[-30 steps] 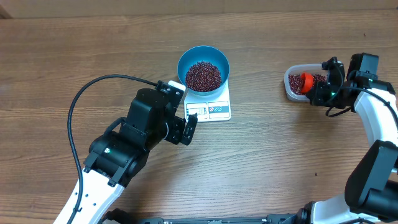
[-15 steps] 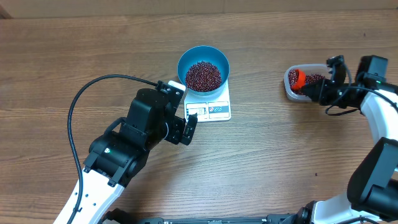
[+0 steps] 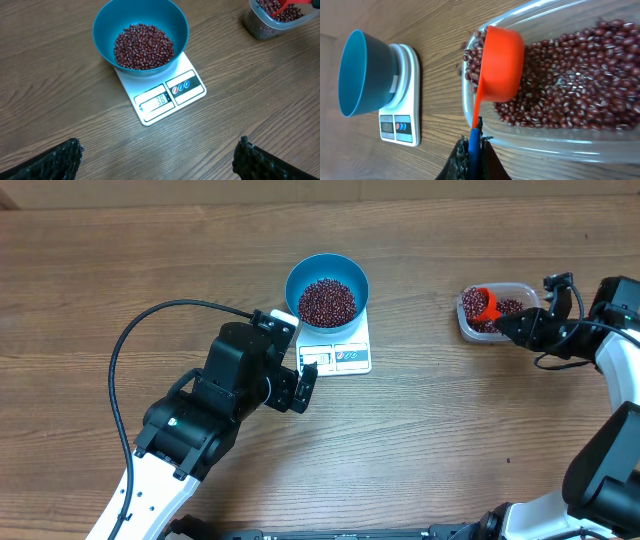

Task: Scoop item into bowl and weigh 150g on scale
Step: 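Drag the red scoop through the beans in the tub to fill it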

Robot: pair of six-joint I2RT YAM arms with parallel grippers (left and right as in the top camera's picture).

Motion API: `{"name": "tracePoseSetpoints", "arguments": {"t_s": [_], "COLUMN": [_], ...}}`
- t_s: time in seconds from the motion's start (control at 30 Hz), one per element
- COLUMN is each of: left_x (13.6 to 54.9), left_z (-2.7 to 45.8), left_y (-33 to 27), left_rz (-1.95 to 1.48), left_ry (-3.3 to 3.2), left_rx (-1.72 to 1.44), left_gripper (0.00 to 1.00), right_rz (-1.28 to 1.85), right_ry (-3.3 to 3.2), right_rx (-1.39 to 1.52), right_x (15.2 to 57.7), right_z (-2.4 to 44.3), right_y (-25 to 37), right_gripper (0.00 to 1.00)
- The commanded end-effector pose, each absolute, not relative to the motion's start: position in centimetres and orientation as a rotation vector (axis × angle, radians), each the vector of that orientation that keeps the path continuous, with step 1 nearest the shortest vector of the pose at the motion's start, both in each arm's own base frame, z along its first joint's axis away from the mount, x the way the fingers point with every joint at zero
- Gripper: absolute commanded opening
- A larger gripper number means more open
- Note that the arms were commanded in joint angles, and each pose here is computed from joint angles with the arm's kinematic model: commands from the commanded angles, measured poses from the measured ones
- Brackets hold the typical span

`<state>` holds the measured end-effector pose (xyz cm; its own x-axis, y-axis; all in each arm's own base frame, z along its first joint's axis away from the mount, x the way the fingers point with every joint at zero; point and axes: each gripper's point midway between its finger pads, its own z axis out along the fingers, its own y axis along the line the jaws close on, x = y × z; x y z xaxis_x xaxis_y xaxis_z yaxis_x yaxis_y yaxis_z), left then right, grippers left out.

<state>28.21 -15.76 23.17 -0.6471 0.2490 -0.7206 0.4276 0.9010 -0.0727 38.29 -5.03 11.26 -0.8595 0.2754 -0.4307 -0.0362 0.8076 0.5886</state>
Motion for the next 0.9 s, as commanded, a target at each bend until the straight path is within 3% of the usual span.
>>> {"name": "tracePoseSetpoints", "arguments": {"t_s": [0.0, 0.87], "left_x": [28.32, 28.31], "left_z": [22.92, 22.91], "left_y": [-15.43, -15.42], "left_rz": [-0.287, -0.287], "left_ry": [2.306, 2.306], "left_rx": [0.48, 0.479], "left_gripper": [1.0, 1.0], "right_rz": [0.8, 0.808], "right_ry": [2.484, 2.482], "right_rx": [0.195, 0.199], "right_x": [38.34, 38.27], "right_z": [11.21, 11.25], "right_y": [-5.87, -5.87], "right_gripper": [0.04, 0.04]}}
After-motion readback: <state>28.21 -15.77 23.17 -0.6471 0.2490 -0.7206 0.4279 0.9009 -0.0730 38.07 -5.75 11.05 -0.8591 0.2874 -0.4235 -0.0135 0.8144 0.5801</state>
